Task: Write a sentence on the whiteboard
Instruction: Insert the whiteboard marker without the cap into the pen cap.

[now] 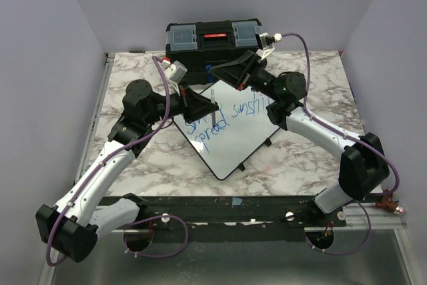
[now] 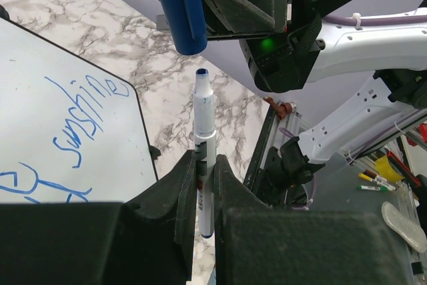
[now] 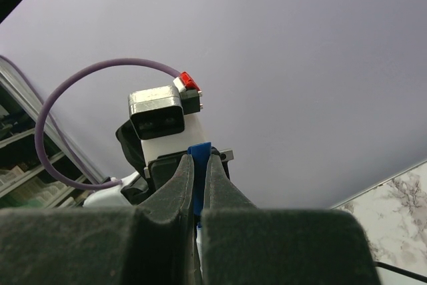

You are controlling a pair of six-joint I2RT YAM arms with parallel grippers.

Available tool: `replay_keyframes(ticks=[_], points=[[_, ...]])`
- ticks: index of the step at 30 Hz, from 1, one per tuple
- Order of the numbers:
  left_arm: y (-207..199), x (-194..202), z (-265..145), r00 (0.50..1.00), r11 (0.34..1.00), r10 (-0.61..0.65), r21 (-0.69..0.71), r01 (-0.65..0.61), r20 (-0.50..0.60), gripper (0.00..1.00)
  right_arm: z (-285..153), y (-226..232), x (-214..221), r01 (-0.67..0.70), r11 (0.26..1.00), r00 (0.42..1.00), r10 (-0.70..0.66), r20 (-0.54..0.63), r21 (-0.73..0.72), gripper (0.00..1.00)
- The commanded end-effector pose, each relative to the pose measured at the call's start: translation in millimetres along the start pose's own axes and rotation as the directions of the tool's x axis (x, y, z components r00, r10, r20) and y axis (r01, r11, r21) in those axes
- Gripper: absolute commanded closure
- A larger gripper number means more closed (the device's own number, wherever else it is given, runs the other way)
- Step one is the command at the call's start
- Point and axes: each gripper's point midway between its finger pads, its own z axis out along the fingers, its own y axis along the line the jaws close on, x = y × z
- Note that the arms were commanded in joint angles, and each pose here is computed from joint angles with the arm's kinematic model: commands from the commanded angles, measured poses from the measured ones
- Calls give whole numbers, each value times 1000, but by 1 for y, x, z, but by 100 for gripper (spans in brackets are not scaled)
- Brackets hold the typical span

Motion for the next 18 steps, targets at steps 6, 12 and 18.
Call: replay_keyframes(ticks=[6, 12, 18], points=[[-5, -9, -3, 999, 999, 35, -10, -35, 28, 100, 0, 5, -4, 19, 999, 1000, -19, 7, -31, 99], [-4, -13, -2, 999, 999, 37, -10, -37, 34, 100, -2, 3, -1, 18, 999, 1000, -18, 0, -31, 99], [-4, -16, 1, 999, 999, 36, -6, -36, 40, 100, -5, -3, 7, 0, 1000, 1000, -1, -17, -27, 99]])
